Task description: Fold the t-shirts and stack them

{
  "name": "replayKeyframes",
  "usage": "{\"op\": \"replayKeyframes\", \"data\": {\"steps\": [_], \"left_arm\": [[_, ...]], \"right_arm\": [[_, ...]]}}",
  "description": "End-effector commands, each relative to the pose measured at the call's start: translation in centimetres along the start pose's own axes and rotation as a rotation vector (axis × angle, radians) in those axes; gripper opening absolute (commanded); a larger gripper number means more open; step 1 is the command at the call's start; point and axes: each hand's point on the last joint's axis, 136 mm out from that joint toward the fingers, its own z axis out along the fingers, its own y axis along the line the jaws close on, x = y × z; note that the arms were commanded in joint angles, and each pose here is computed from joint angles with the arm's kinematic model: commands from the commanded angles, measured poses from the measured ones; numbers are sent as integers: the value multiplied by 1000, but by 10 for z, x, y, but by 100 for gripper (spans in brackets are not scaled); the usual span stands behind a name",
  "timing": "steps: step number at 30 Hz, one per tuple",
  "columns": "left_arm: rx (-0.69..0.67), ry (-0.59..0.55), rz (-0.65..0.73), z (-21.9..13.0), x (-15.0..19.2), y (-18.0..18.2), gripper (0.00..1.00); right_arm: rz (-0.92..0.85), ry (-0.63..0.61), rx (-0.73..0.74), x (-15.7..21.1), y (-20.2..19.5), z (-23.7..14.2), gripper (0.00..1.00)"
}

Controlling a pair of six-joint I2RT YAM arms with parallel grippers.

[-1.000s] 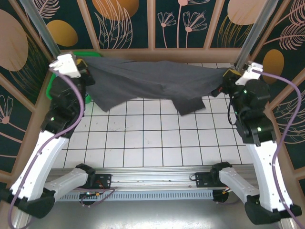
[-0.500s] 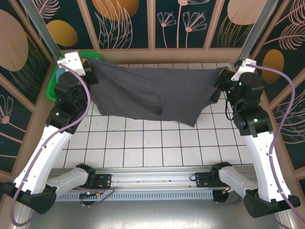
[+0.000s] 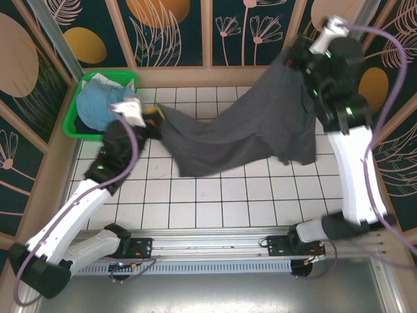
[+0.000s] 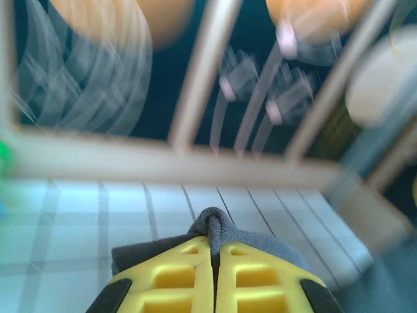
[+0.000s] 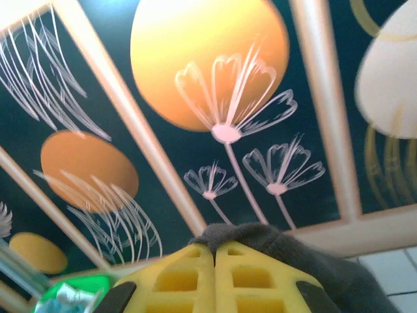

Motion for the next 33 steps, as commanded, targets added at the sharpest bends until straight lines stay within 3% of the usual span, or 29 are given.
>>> {"op": "replayKeyframes", "data": {"steps": [1, 4, 5, 6, 7, 8, 9, 11, 12, 13, 14, 16, 20, 23, 26, 33], "left_arm": [[311, 84, -99, 11, 38, -80, 0], [500, 190, -89, 24, 72, -143, 0], [534, 208, -91, 28, 76, -155, 4], [559, 228, -104, 31, 82, -162, 23], [576, 237, -115, 33, 87, -165, 48], [566, 237, -118, 35, 91, -162, 62], [534, 227, -117, 36, 93, -155, 73], [459, 209, -103, 34, 98, -137, 83], [418, 193, -95, 31, 99, -126, 89], [377, 180, -81, 28, 100, -115, 97], [343, 172, -68, 25, 101, -107, 98], [225, 157, -35, 22, 103, -82, 99], [2, 140, 32, 26, 107, -39, 98], [-120, 156, 98, 38, 115, -19, 98], [-187, 191, 143, 68, 125, -3, 98], [-228, 324, 224, 201, 149, 31, 97]], "right_arm": [[-68, 50, -107, 9, 55, 43, 0], [-76, 79, -295, 30, 111, 71, 0], [-87, 114, -345, 48, 124, 79, 0], [-85, 162, -370, 70, 133, 88, 0], [-91, 224, -387, 100, 139, 98, 0], [-102, 273, -412, 125, 143, 103, 0], [-96, 320, -418, 150, 140, 110, 0], [-85, 404, -415, 191, 132, 116, 5], [-82, 443, -421, 208, 129, 117, 13], [-79, 483, -421, 224, 126, 117, 28], [-83, 517, -432, 237, 130, 112, 43], [-96, 581, -414, 261, 126, 104, 61], [-82, 593, -275, 280, 89, 82, 76], [-43, 539, -124, 281, 42, 56, 79], [30, 523, -39, 312, 0, 15, 77], [157, 741, 27, 438, -37, -71, 71]]}}
